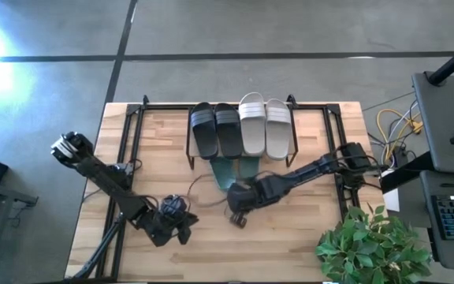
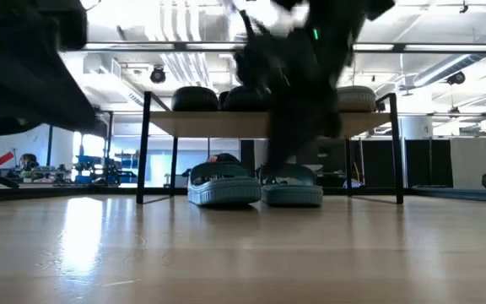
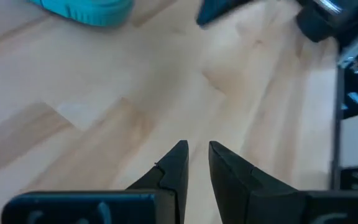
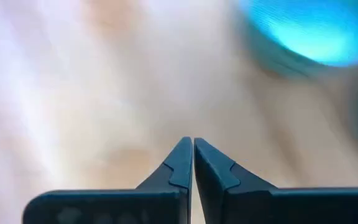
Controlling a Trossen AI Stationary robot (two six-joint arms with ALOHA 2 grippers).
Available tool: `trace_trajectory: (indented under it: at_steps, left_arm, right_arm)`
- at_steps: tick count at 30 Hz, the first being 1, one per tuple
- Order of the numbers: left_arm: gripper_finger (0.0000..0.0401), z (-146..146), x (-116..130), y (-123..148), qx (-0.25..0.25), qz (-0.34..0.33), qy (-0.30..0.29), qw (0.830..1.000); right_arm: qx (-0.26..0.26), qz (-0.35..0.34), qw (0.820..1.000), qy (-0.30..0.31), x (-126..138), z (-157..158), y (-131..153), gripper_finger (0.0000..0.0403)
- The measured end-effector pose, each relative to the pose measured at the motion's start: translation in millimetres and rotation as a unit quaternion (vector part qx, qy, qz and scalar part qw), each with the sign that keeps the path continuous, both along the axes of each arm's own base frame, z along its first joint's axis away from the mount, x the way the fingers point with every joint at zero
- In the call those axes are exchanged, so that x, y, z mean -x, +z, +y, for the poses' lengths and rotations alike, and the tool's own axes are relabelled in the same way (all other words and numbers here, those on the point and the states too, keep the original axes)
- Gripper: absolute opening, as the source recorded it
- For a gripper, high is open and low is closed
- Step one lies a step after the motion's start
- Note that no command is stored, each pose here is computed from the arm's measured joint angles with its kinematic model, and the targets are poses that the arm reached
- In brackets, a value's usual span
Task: Pick and place slides into the shelf
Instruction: Adjust the green slides under the shelf
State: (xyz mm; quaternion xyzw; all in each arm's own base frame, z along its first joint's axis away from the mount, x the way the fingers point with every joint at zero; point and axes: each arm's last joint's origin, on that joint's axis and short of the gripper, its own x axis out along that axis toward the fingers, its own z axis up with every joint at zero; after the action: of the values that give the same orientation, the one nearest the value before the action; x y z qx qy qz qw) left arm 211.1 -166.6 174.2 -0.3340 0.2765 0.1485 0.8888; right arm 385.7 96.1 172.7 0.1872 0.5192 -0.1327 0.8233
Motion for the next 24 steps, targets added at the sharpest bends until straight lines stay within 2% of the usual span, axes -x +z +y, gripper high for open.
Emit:
trace_trajectory:
  at_steps: [4, 6, 12, 17, 20, 24]
  left_arm:
    - [0.0049, -5, 5, 1, 0.003, -0.005, -0.003, 1.000]
    - [0.0049, -6, 6, 1, 0.010, -0.008, 0.002, 1.000]
    - [0.0049, -9, 9, 0, 0.010, -0.009, -0.001, 1.000]
    - [0.0049, -9, 8, 1, 0.018, -0.014, 0.004, 1.000]
    - [0.0049, -11, 9, 2, 0.026, -0.019, 0.004, 0.999]
    - [0.0049, -17, 11, 5, 0.030, -0.031, 0.000, 0.999]
  right_arm:
    - [0.000, -0.074, 0.997, 0.019, -20, 1, 11, 0.0009]
    - [0.029, -0.087, 0.995, 0.028, -30, -5, 13, 0.0009]
    - [0.099, -0.115, 0.980, 0.128, -61, -12, 18, 0.0009]
    - [0.141, -0.095, 0.973, 0.159, -88, -31, -4, 0.0009]
    - [0.175, -0.092, 0.961, 0.195, -105, -38, -12, 0.0009]
    - [0.272, -0.047, 0.940, 0.200, -119, -50, -27, 0.0009]
